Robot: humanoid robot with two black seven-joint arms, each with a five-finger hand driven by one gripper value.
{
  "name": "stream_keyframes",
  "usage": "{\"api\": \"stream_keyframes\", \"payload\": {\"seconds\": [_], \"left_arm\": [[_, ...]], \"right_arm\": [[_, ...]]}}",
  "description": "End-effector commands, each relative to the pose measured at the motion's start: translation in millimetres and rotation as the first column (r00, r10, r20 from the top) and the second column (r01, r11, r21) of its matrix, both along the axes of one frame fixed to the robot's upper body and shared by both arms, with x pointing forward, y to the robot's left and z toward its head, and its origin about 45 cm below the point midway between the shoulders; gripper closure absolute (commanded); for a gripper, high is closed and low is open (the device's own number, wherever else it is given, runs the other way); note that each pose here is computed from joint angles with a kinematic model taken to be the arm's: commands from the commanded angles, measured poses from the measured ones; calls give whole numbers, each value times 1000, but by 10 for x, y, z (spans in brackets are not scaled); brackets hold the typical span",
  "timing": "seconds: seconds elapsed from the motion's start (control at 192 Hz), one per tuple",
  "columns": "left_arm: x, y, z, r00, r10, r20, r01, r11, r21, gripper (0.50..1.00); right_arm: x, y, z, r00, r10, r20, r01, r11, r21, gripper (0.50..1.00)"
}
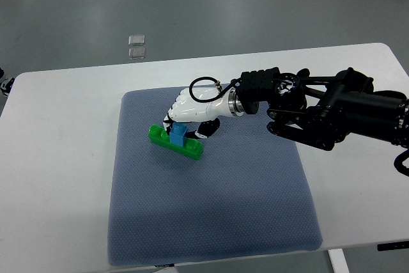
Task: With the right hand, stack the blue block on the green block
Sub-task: 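Lower the blue block onto the green block's studs and press down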
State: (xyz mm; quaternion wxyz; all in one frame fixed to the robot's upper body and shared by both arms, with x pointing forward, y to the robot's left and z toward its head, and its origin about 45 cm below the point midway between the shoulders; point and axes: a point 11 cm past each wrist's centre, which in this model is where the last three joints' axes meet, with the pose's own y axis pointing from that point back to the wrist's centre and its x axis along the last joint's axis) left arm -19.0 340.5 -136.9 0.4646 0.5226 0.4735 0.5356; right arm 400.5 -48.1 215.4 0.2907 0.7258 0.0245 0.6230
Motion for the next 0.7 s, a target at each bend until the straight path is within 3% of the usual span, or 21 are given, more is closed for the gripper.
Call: {"api": "stream_keyframes", "payload": {"seconds": [0.0, 0.694], "left_arm": [[-2, 0, 0, 1000, 0, -2, 0, 1000, 0, 500], [0, 0, 0, 1000, -1, 0, 1, 1000, 0, 500]], "right_arm": [[-1, -1, -9, 1000, -2, 0, 2, 1000, 0, 938], [61, -101, -76, 999, -18, 28, 18, 999, -28, 938]]}}
